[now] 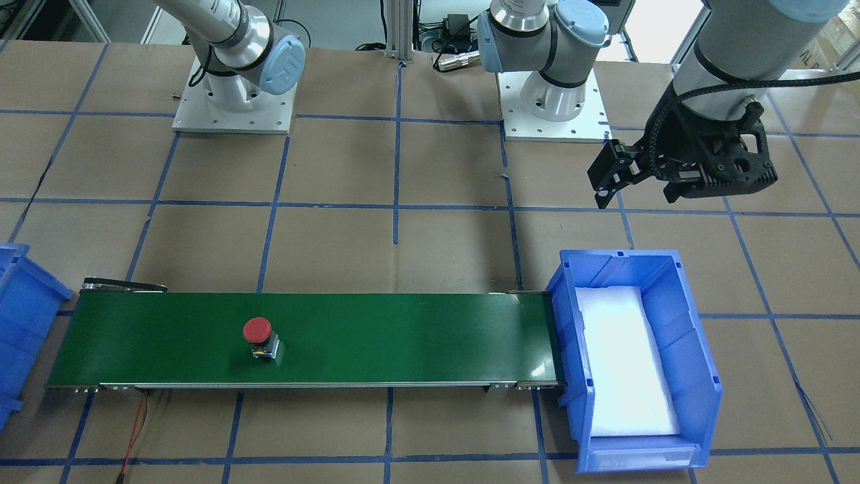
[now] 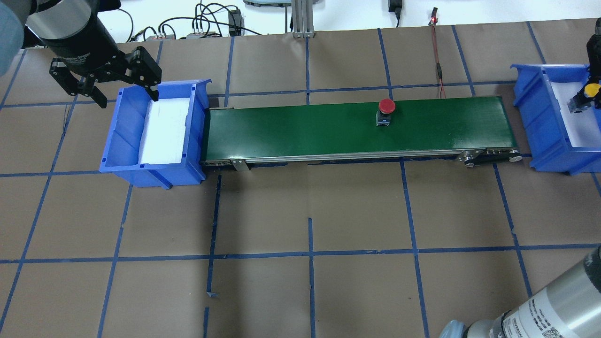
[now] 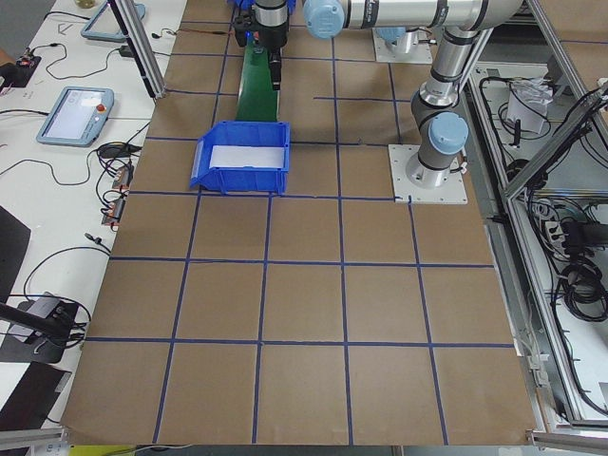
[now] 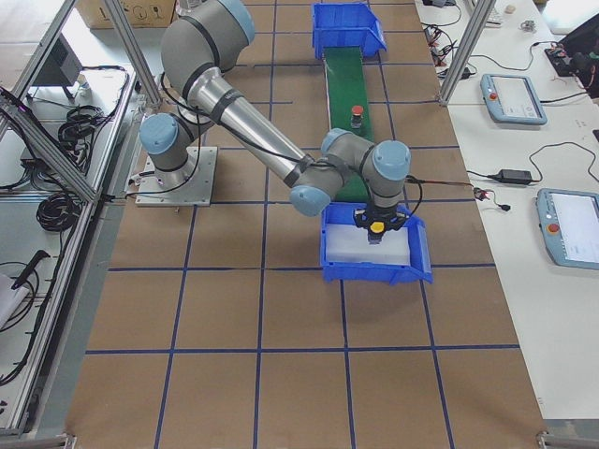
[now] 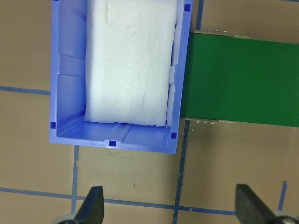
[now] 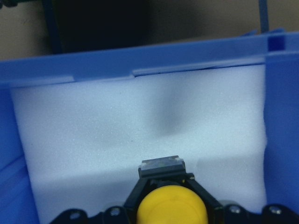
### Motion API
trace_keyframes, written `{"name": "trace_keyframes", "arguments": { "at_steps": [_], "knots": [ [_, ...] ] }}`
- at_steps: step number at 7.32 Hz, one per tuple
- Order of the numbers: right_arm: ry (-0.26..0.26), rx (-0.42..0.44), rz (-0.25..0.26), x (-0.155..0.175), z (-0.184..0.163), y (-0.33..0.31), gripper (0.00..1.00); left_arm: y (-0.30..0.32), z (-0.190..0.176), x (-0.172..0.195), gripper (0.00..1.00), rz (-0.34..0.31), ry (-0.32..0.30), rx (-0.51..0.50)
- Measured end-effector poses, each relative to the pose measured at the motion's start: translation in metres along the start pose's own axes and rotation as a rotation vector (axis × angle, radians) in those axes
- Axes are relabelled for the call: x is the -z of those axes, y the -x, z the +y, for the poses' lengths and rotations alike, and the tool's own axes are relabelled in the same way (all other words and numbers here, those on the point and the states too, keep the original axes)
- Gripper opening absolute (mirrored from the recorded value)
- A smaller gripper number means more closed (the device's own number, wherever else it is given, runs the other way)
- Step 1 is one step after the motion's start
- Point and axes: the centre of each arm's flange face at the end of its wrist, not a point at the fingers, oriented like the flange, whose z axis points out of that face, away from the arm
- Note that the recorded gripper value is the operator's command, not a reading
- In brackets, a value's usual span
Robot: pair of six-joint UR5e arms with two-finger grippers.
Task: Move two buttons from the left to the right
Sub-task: 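Carry the yellow button into the far blue bin and release it, then return the right gripper over the red button on the belt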
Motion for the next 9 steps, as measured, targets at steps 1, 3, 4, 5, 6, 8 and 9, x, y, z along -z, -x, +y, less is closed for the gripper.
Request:
{"name": "trace_keyframes", "arguments": {
  "at_steps": [1,3,4,5,6,8,9],
  "knots": [
    [-0.007,-0.003,-0.014,-0.016,0.007,0.0,0.83,0.0,0.002,0.002,1.0,0.0,-0.003,0.0],
    [-0.013,-0.003,-0.024,-0.026,0.011,0.0,1.0,0.0,0.005,0.002,1.0,0.0,-0.003,0.0],
    [-0.01,0.003,-0.021,-0.025,0.012,-0.001,1.0,0.001,0.003,0.001,1.0,0.0,-0.003,0.002],
    [-0.005,0.009,-0.012,-0.018,0.01,-0.003,1.0,0.001,0.002,0.0,1.0,0.001,-0.002,0.002],
    [0.001,0.02,0.006,-0.002,0.003,-0.007,0.99,0.001,0.002,-0.001,1.0,0.001,-0.001,0.003],
    [-0.012,0.062,0.036,0.055,-0.045,-0.013,0.99,0.001,0.002,-0.002,1.0,0.0,0.004,0.001],
    [-0.024,0.095,0.046,0.076,-0.091,-0.017,0.97,0.002,0.002,-0.002,1.0,-0.014,0.007,0.0]
  ]
}}
